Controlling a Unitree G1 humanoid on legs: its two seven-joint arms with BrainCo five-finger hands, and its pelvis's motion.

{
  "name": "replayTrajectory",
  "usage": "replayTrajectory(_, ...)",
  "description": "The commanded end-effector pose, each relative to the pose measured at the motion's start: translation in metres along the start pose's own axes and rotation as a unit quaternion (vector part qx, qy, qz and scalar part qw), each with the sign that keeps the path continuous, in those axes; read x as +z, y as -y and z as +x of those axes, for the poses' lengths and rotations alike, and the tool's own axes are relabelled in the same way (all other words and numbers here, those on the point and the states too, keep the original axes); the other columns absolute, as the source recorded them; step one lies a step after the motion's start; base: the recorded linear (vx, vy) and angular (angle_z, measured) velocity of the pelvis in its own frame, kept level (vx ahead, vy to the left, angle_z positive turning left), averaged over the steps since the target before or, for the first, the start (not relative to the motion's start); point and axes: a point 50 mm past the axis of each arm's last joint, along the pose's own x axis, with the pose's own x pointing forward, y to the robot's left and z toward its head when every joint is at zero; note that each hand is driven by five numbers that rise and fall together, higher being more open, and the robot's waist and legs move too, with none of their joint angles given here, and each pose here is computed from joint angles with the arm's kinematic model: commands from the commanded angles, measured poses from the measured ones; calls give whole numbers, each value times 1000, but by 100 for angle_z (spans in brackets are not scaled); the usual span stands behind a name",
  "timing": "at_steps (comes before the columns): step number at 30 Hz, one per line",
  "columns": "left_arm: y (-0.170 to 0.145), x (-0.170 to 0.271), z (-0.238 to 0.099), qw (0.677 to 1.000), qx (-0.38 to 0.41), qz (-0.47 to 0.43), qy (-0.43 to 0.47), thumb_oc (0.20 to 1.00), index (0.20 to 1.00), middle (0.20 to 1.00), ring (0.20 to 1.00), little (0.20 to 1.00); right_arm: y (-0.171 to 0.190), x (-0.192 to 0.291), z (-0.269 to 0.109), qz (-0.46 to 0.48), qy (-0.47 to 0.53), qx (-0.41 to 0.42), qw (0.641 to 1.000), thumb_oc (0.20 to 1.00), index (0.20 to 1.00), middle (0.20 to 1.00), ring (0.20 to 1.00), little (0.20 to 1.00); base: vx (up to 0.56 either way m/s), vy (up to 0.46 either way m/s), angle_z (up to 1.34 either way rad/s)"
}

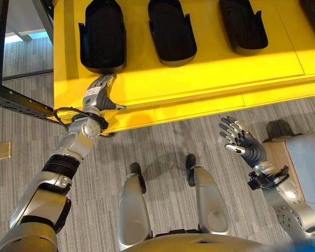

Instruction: Move parts from the plastic box to the shelf.

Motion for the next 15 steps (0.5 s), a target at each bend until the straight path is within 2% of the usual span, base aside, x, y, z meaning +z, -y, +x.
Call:
replayTrajectory(1, 17, -6, -5, 998, -35, -46, -28, 1000, 1000, 1000, 1000, 1000, -6, 18, 1, 2, 45, 25, 999, 1000, 1000, 1000, 1000, 1000, 0, 0, 0)
replayTrajectory(3, 40, -6, -28, 988, -68, -133, -39, 1000, 1000, 1000, 1000, 1000, -7, 17, 4, 5, 48, 25, 999, 1000, 1000, 1000, 1000, 1000, 0, 0, 0)
replayTrajectory(6, 61, -7, -55, 948, -79, -301, -74, 1000, 1000, 1000, 1000, 1000, -7, 16, 8, 8, 48, 23, 999, 1000, 1000, 1000, 1000, 1000, 0, 0, 0)
replayTrajectory(7, 61, -7, -55, 948, -79, -301, -74, 1000, 1000, 1000, 1000, 1000, -7, 16, 8, 8, 48, 23, 999, 1000, 1000, 1000, 1000, 1000, 0, 0, 0)
replayTrajectory(9, 79, -2, -77, 902, -86, -413, -96, 1000, 1000, 1000, 1000, 1000, -10, 14, 11, 15, 49, 24, 998, 1000, 1000, 1000, 1000, 1000, 0, 0, 0)
replayTrajectory(11, 83, 3, -83, 889, -105, -437, -90, 1000, 1000, 1000, 1000, 1000, -11, 13, 12, 14, 49, 23, 998, 1000, 1000, 1000, 1000, 1000, 30, -18, 10)
replayTrajectory(12, 92, 5, -99, 863, -127, -479, -97, 1000, 1000, 1000, 1000, 1000, -13, 12, 15, 12, 49, 24, 998, 1000, 1000, 1000, 1000, 1000, 43, -18, 12)
replayTrajectory(13, 92, 5, -99, 863, -127, -479, -97, 1000, 1000, 1000, 1000, 1000, -13, 12, 15, 12, 49, 24, 998, 1000, 1000, 1000, 1000, 1000, 36, -16, 9)
replayTrajectory(15, 102, 7, -114, 821, -147, -540, -114, 1000, 1000, 1000, 1000, 1000, -14, 11, 19, 14, 52, 23, 998, 1000, 1000, 1000, 1000, 1000, 24, -23, 7)
